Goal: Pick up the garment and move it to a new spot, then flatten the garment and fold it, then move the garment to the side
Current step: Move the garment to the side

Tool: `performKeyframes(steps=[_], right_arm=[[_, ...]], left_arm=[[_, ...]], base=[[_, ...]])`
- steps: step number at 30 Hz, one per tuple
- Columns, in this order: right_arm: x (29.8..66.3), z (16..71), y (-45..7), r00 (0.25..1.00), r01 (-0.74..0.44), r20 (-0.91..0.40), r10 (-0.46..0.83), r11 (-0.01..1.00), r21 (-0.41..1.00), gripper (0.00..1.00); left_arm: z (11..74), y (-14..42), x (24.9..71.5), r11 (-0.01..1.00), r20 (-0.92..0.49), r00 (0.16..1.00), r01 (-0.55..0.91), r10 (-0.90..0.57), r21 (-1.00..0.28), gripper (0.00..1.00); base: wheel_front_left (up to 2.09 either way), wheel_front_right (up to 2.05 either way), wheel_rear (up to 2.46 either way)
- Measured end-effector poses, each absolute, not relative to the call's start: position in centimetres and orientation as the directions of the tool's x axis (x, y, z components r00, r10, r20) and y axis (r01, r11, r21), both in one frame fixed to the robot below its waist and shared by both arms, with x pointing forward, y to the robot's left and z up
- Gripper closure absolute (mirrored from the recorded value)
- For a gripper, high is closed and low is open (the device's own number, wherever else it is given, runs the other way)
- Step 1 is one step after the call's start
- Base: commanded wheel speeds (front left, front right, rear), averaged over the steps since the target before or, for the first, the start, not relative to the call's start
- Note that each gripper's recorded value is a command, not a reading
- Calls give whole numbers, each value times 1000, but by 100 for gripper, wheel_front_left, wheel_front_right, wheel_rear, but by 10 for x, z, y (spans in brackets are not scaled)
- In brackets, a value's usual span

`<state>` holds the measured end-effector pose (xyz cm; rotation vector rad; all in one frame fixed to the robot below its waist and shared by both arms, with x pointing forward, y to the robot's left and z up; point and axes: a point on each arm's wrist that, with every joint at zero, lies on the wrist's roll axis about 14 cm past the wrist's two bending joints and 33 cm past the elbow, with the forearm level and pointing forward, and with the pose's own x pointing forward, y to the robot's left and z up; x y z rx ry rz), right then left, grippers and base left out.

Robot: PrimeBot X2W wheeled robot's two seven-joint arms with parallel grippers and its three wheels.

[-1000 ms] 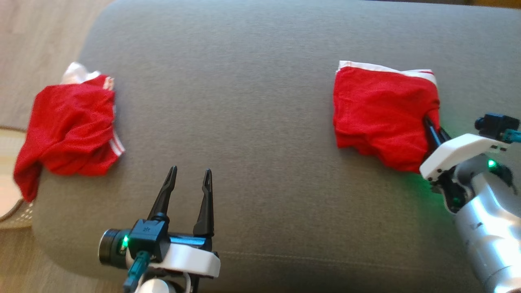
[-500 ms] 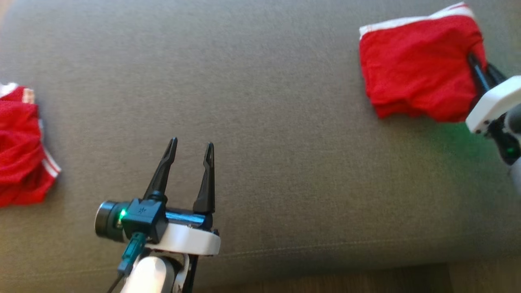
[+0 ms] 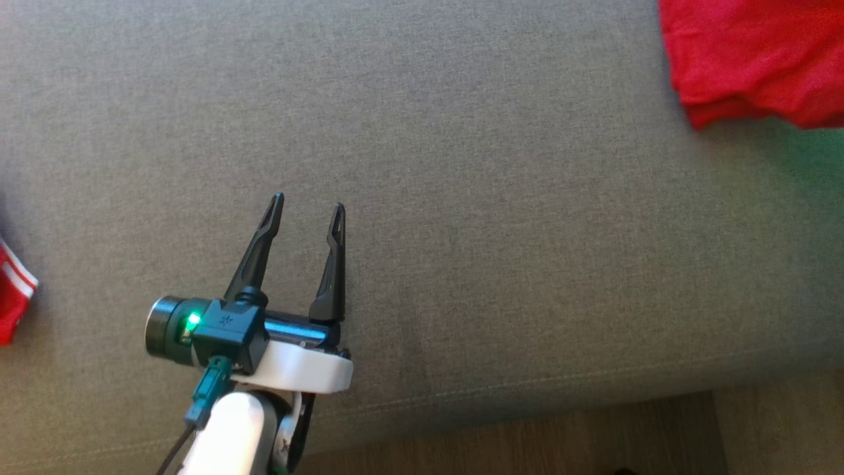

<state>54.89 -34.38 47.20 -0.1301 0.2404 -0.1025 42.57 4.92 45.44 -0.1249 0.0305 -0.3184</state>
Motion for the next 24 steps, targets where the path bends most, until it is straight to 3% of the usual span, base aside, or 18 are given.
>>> performKeyframes(steps=[14, 17, 18, 19, 20, 24], right_arm=[[555, 474, -355, 965, 63, -230, -126, 963, -263, 100], [554, 475, -359, 965, 62, -225, -132, 954, -295, 83], [554, 476, -362, 965, 71, -221, -141, 952, -297, 72], [554, 479, -365, 965, 81, -213, -150, 951, -299, 52], [554, 482, -367, 966, 89, -207, -157, 948, -305, 0], [553, 491, -375, 967, 116, -182, -181, 941, -318, 0]], left_arm=[[450, 48, 432, 940, -13, 948, 315, -319, -129, 0], [450, 48, 432, 940, -15, 948, 315, -319, -129, 0], [450, 47, 432, 940, -15, 947, 315, -320, -129, 0], [450, 47, 432, 940, -14, 947, 316, -320, -129, 0], [450, 47, 432, 940, -13, 947, 317, -321, -129, 0], [453, 46, 432, 939, -6, 947, 318, -322, -127, 0]], base=[[0, 0, 0], [0, 0, 0], [0, 0, 0], [0, 0, 0], [0, 0, 0], [0, 0, 0]])
